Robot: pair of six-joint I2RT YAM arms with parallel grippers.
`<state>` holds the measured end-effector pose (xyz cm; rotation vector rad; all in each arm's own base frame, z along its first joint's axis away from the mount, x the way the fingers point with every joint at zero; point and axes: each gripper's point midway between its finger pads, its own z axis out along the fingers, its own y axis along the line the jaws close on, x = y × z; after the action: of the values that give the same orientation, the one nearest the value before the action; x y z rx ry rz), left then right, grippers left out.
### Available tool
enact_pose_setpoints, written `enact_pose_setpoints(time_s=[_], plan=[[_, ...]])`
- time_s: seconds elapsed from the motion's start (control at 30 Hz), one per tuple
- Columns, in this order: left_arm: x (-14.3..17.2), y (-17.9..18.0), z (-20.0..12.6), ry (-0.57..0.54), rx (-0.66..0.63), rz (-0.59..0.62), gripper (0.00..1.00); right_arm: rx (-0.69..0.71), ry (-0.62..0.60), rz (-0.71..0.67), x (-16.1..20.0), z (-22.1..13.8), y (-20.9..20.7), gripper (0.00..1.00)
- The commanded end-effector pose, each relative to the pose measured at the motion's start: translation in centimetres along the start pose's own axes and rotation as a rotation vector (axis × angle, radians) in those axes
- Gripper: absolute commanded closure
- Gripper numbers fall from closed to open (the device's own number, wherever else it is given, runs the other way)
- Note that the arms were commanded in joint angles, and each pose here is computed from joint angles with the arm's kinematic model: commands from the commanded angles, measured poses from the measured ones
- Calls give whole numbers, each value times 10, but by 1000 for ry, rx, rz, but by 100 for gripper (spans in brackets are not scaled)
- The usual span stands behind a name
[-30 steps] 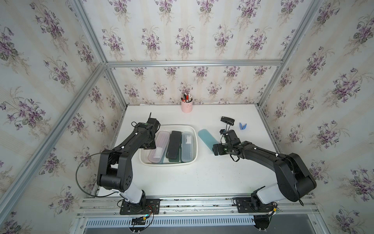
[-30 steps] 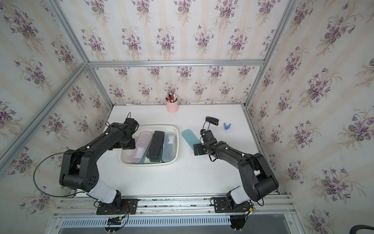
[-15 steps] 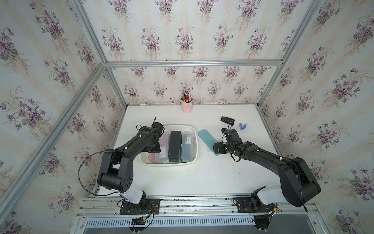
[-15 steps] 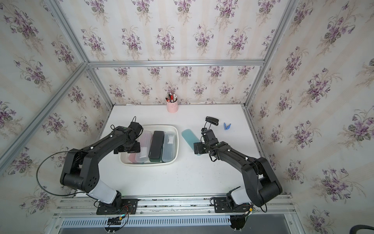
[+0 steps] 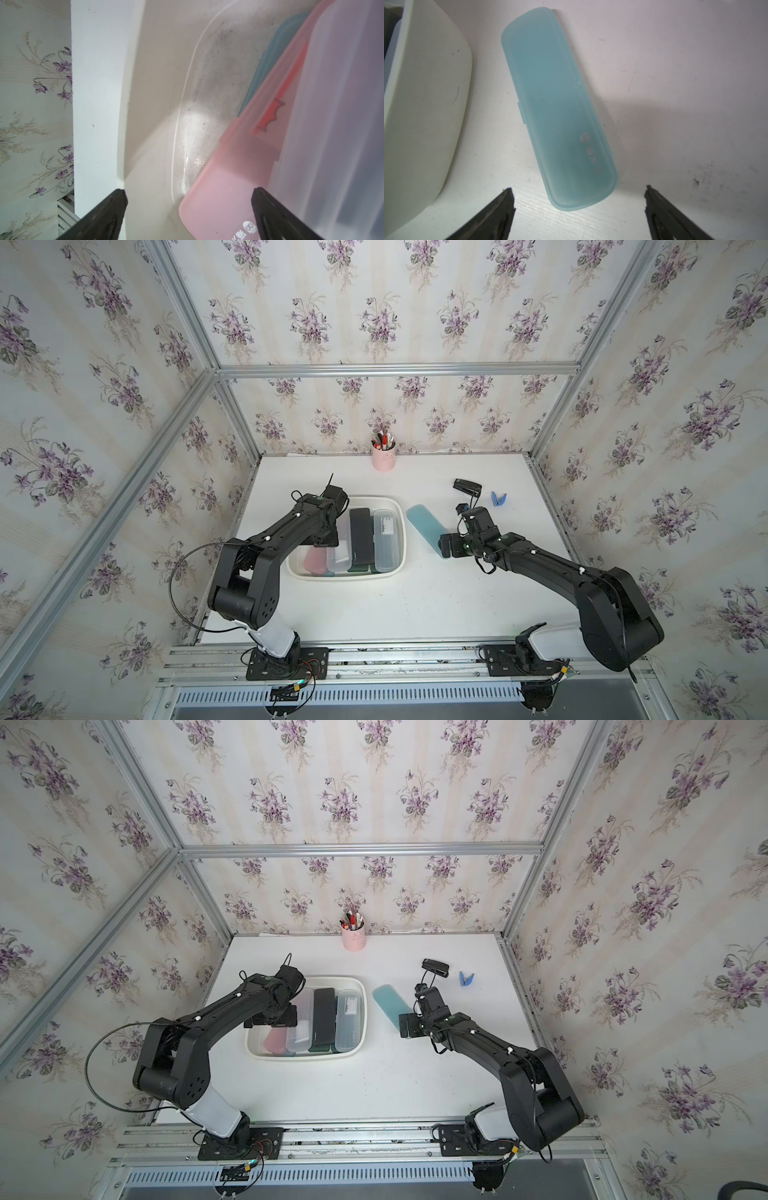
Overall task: Put the pencil case into the storage box
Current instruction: Adjust the pencil case in the storage box.
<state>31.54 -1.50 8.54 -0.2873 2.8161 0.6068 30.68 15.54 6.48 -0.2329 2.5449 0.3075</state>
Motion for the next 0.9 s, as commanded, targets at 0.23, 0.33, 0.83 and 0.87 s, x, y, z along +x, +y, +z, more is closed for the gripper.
enact_pose_setpoints(time_s=[0.23, 0.33, 0.83, 0.87], plan=[[-28, -15, -3, -63, 18, 14, 1, 14, 2, 17, 2, 2, -3, 0], [-27, -29, -3, -65, 46, 17, 1, 12, 6, 19, 2, 4, -2, 0], [-24, -31, -20, -95, 30, 25, 1, 25, 5, -24, -6, 7, -2, 0], [-26, -27, -26, -104, 23, 25, 1, 28, 11, -37, -7, 10, -2, 0]])
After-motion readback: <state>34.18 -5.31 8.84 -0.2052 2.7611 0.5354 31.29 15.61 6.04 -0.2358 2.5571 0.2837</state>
